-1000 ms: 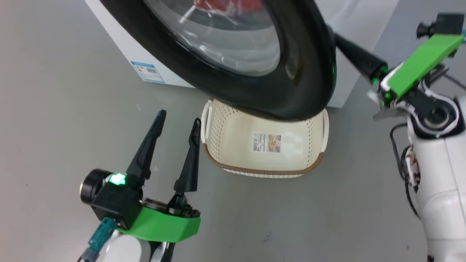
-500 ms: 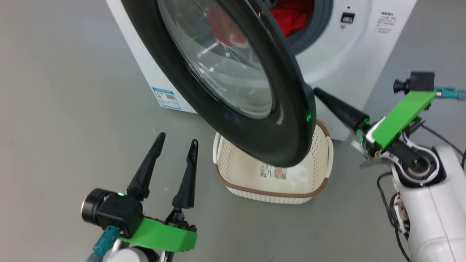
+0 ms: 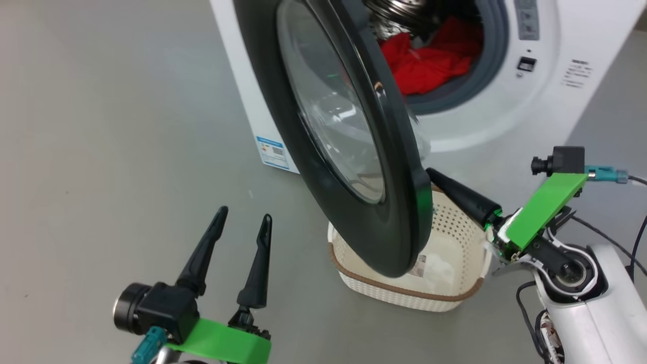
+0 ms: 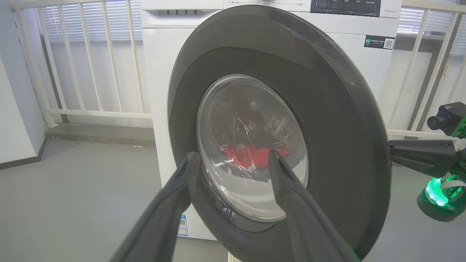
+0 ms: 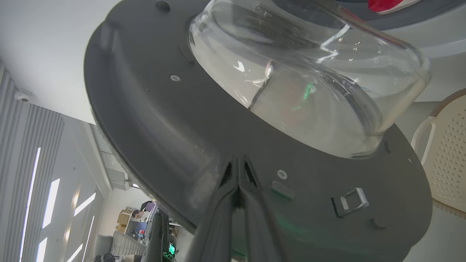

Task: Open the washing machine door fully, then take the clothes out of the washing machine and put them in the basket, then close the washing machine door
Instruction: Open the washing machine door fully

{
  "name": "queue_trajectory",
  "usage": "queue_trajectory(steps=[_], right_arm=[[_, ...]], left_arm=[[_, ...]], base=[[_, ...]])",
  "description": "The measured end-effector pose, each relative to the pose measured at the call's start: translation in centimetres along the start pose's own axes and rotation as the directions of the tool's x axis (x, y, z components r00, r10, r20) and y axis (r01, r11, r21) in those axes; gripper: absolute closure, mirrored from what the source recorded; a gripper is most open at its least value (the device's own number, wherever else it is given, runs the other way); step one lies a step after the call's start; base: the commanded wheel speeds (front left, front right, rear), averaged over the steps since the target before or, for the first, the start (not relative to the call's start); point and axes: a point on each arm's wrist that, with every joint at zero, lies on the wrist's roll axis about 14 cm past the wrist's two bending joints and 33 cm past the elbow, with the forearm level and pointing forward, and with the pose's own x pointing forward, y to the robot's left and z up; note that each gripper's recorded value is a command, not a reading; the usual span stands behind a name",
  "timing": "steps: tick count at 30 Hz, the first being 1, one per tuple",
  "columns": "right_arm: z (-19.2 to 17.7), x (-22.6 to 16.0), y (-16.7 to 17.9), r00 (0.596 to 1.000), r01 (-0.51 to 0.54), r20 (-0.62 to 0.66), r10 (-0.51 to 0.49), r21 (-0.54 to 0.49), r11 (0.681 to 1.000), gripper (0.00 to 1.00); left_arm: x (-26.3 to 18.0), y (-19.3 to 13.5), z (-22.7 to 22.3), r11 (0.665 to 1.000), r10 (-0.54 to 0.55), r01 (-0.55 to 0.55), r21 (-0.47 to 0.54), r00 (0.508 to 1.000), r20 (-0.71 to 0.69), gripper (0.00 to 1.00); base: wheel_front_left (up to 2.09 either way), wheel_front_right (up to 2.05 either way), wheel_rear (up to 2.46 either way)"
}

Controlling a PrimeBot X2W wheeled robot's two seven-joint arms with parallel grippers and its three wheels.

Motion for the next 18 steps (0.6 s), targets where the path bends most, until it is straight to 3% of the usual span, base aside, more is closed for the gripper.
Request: queue_trajectory(steps=[18], right_arm=[[-6.1,2.4,2.1,0.982,-0.06,-0.18,0.059,0.0,0.998,1.0]], left_arm=[[-3.1,4.0,2.0,0.99,0.139,-0.14,0.027,0.989,0.041,0.0]], base=[[0.0,0.0,0.0]])
